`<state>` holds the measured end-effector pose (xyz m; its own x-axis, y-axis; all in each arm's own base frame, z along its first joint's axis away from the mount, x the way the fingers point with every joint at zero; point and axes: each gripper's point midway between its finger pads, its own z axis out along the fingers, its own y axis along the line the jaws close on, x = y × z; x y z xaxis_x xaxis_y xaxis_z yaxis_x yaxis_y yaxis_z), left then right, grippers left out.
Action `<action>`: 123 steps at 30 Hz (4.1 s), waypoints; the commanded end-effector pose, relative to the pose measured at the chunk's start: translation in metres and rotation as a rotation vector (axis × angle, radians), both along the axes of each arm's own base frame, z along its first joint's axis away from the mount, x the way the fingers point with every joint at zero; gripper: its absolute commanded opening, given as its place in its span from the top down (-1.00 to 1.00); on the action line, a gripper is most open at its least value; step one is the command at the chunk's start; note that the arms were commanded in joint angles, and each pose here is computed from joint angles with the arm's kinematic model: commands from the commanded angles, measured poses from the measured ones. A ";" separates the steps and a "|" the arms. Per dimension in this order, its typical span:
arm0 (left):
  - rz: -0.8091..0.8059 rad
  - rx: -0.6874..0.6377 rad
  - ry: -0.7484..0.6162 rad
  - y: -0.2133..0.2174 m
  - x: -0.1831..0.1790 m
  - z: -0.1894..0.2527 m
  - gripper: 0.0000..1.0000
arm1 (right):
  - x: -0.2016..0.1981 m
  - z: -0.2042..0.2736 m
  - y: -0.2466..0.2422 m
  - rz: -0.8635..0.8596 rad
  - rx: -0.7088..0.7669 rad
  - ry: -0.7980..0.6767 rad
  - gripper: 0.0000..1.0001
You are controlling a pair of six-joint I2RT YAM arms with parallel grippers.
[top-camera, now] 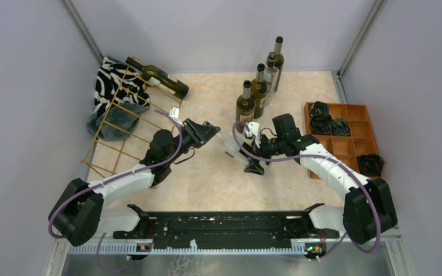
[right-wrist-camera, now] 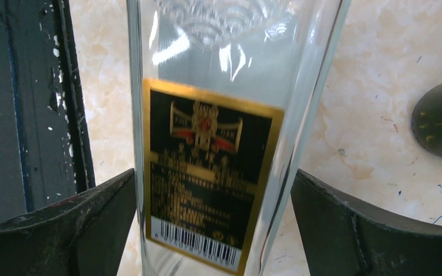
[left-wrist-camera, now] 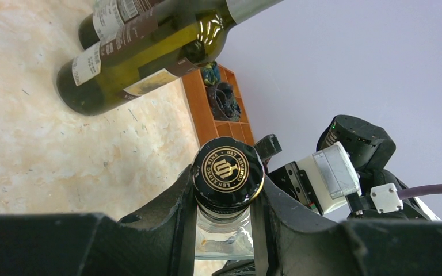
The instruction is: Put the wine bottle on the wine rack
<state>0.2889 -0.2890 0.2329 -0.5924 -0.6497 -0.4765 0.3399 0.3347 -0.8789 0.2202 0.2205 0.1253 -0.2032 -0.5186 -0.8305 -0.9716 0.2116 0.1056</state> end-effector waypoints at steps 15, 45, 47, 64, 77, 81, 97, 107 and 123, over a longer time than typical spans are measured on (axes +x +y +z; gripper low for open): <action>0.116 -0.034 -0.162 0.083 0.042 0.076 1.00 | 0.015 0.026 -0.003 0.000 0.011 -0.091 -0.97; 0.311 0.090 -0.240 0.208 0.145 0.120 1.00 | 0.012 0.031 -0.004 0.013 0.015 -0.124 -0.97; 0.325 0.104 -0.250 0.215 0.151 0.122 1.00 | 0.012 0.031 -0.004 0.012 0.014 -0.126 -0.97; 0.411 0.187 -0.331 0.259 0.186 0.120 1.00 | 0.011 0.032 -0.005 0.015 0.016 -0.134 -0.97; 0.459 0.254 -0.352 0.278 0.215 0.108 1.00 | 0.011 0.032 -0.005 0.017 0.015 -0.136 -0.97; 0.464 0.267 -0.351 0.282 0.223 0.105 1.00 | 0.011 0.031 -0.005 0.018 0.015 -0.136 -0.97; 0.501 0.328 -0.364 0.295 0.244 0.096 1.00 | 0.011 0.030 -0.005 0.019 0.012 -0.133 -0.97; 0.509 0.355 -0.371 0.299 0.251 0.094 1.00 | 0.011 0.029 -0.005 0.020 0.010 -0.127 -0.97; 0.512 0.402 -0.367 0.303 0.258 0.083 1.00 | 0.011 0.028 -0.005 0.020 0.009 -0.125 -0.97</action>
<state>0.5411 0.0099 0.2501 -0.1784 -0.5502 -0.8158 0.2031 0.7906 -0.5776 0.2234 0.2126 0.1332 -0.1478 -0.5402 -0.8284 -0.9784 0.2023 0.0426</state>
